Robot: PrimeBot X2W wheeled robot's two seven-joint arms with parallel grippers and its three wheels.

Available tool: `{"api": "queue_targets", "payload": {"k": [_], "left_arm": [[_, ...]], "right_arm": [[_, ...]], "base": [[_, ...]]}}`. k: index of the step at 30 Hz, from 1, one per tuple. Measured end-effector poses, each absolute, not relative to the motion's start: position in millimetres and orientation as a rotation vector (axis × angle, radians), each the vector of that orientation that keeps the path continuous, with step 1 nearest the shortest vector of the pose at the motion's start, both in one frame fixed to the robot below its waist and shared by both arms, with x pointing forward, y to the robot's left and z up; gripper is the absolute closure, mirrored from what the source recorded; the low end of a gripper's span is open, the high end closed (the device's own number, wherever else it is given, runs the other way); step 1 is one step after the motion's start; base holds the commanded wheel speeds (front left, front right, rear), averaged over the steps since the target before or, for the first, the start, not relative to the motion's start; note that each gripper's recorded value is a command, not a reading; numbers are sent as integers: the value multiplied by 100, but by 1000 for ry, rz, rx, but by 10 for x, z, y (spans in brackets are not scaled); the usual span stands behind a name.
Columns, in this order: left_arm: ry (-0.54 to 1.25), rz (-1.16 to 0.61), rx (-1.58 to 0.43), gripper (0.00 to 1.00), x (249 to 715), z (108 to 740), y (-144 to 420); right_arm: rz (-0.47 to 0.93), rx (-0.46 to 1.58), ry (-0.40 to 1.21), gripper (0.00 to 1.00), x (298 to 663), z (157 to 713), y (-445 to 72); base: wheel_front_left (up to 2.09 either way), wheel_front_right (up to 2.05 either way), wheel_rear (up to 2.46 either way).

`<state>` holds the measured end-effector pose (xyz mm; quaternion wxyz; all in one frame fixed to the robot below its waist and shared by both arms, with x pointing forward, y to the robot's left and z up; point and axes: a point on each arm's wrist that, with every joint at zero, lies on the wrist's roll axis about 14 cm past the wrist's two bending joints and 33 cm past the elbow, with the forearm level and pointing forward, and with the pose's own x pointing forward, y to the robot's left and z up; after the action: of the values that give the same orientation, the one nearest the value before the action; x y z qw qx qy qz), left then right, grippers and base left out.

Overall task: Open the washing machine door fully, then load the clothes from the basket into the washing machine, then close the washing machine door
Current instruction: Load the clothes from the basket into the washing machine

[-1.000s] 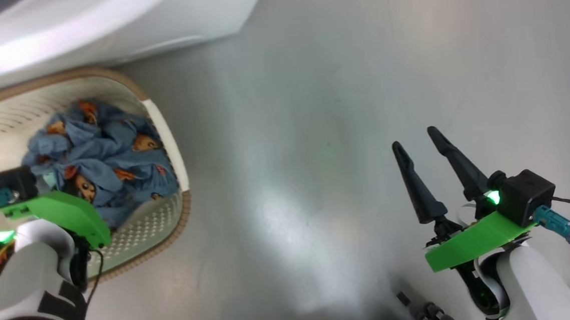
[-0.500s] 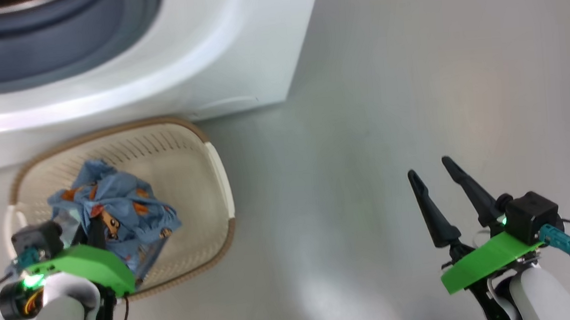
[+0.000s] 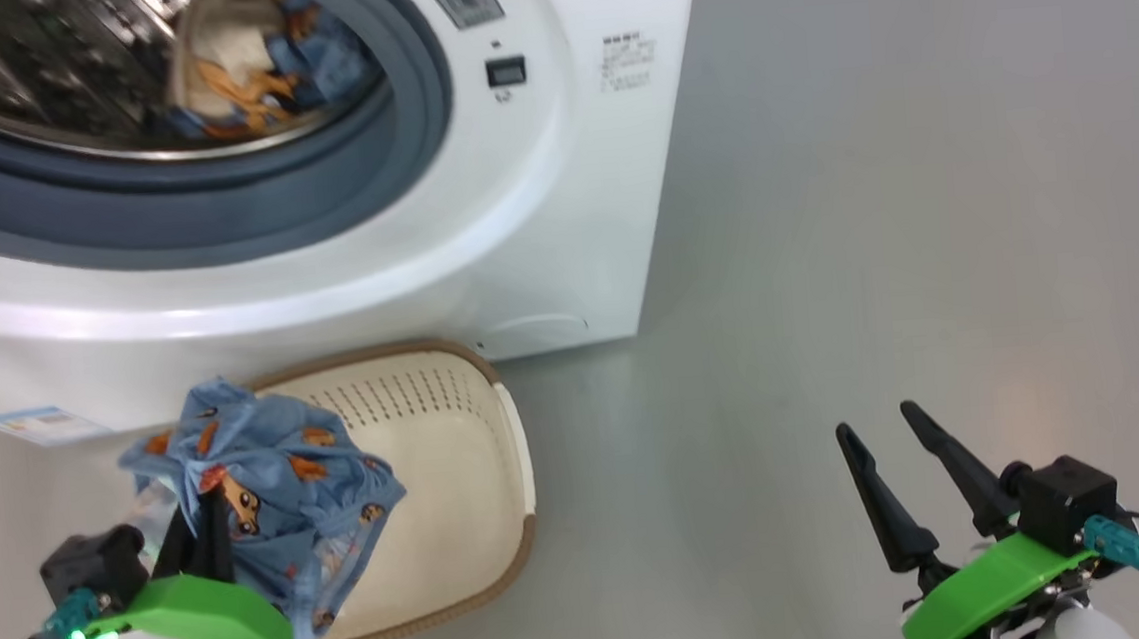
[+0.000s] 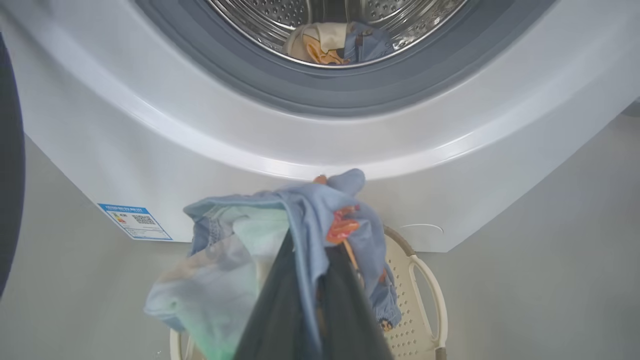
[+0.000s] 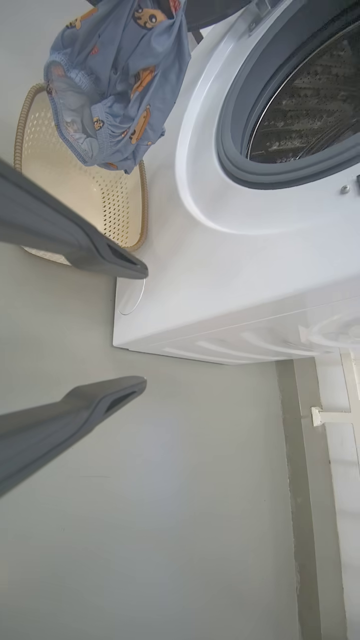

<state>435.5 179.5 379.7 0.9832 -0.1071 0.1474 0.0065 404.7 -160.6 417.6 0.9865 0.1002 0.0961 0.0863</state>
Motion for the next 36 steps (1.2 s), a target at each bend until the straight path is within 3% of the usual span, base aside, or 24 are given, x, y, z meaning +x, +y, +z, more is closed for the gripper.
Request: {"api": "queue_targets", "payload": {"k": [19, 36], "left_arm": [[-34, 24, -132, 100, 3888, 4938, 2006], [-114, 22, -67, 100, 3396, 5188, 2006]], "right_arm": [[210, 198, 79, 0, 3704, 4638, -1512], [215, 175, 14, 0, 3530, 4846, -1526]], "base": [[0, 0, 0], [0, 0, 0]]}}
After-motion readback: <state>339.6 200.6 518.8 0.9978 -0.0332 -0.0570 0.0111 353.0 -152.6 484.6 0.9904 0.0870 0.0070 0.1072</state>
